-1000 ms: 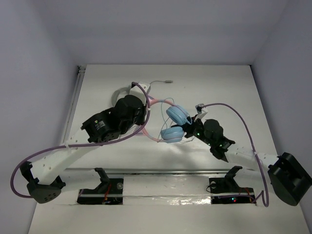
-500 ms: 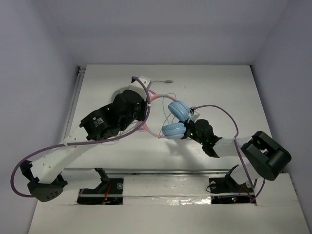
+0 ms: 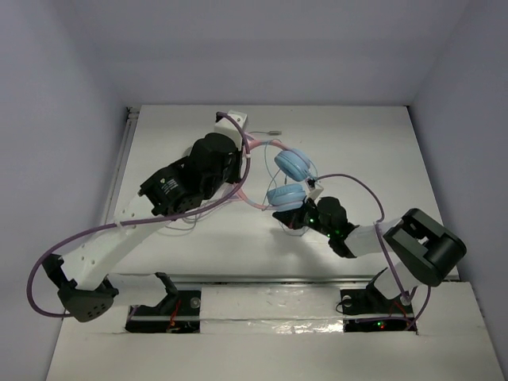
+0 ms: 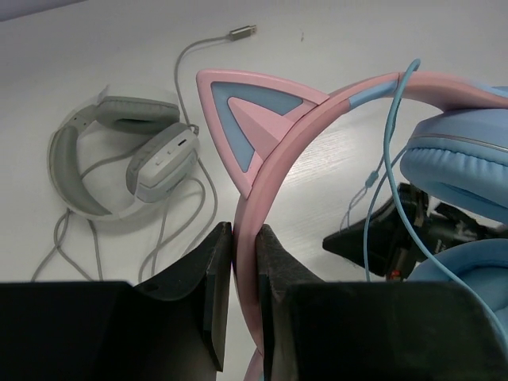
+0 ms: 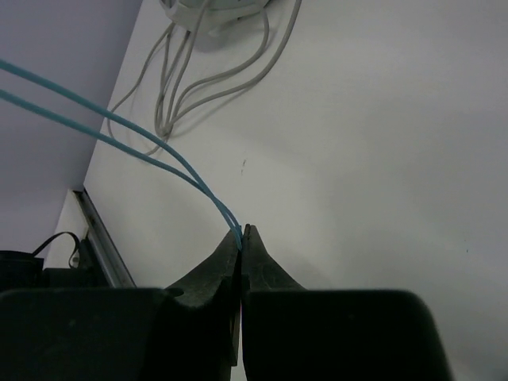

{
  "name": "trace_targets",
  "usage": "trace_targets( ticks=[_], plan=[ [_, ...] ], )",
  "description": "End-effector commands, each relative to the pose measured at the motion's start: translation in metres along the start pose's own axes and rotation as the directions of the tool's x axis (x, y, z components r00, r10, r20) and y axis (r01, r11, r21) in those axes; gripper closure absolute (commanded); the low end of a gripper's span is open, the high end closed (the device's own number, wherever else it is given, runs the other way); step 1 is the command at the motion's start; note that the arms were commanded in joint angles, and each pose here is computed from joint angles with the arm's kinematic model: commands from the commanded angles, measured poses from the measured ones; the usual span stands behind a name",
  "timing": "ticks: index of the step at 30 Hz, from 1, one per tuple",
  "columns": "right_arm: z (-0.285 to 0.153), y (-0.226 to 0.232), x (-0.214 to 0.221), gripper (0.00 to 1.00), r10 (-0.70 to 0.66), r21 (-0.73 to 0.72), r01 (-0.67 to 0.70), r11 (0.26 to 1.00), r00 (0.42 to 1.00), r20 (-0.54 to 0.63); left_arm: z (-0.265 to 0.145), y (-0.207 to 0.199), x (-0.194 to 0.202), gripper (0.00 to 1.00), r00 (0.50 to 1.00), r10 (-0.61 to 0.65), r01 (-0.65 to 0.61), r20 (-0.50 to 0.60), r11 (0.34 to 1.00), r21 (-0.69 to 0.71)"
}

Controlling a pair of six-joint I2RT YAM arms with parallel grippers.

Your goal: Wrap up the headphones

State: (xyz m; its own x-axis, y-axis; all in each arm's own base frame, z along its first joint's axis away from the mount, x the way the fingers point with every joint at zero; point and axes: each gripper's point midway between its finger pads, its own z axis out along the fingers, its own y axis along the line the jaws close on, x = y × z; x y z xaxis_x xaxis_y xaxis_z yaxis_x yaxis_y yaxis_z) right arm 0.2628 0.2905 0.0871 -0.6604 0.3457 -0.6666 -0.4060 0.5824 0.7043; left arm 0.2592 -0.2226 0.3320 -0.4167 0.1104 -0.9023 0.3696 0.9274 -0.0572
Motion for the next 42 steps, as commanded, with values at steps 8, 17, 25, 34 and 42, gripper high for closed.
trace_targets(
  ticks=[8, 17, 25, 34, 42],
  plan=[
    [-0.027, 0.039, 0.023, 1.0, 0.008, -0.038, -0.009, 0.999, 1.0, -0.005, 0.02, 0.017, -0.077, 1.0, 0.955, -0.183, 0.203, 0.235, 0.977, -0.063],
    [-0.05, 0.056, 0.048, 1.0, 0.0, -0.023, -0.002, 1.0, 0.999, -0.053, 0.059, 0.049, -0.08, 1.0, 0.928, -0.256, 0.303, 0.272, 0.941, -0.15],
    [-0.051, 0.078, 0.069, 1.0, -0.034, -0.018, 0.033, 0.999, 0.993, -0.116, 0.098, 0.051, -0.07, 1.0, 0.899, -0.333, 0.387, 0.284, 0.908, -0.162],
    [-0.065, 0.114, 0.089, 1.0, -0.116, 0.02, 0.122, 0.992, 0.973, -0.202, 0.125, 0.069, -0.03, 1.0, 0.906, -0.317, 0.393, 0.28, 0.876, -0.279],
    [-0.077, 0.135, 0.069, 1.0, -0.229, 0.112, 0.267, 0.957, 0.934, -0.273, 0.134, 0.073, 0.035, 1.0, 0.94, -0.284, 0.335, 0.191, 0.878, -0.342]
  ],
)
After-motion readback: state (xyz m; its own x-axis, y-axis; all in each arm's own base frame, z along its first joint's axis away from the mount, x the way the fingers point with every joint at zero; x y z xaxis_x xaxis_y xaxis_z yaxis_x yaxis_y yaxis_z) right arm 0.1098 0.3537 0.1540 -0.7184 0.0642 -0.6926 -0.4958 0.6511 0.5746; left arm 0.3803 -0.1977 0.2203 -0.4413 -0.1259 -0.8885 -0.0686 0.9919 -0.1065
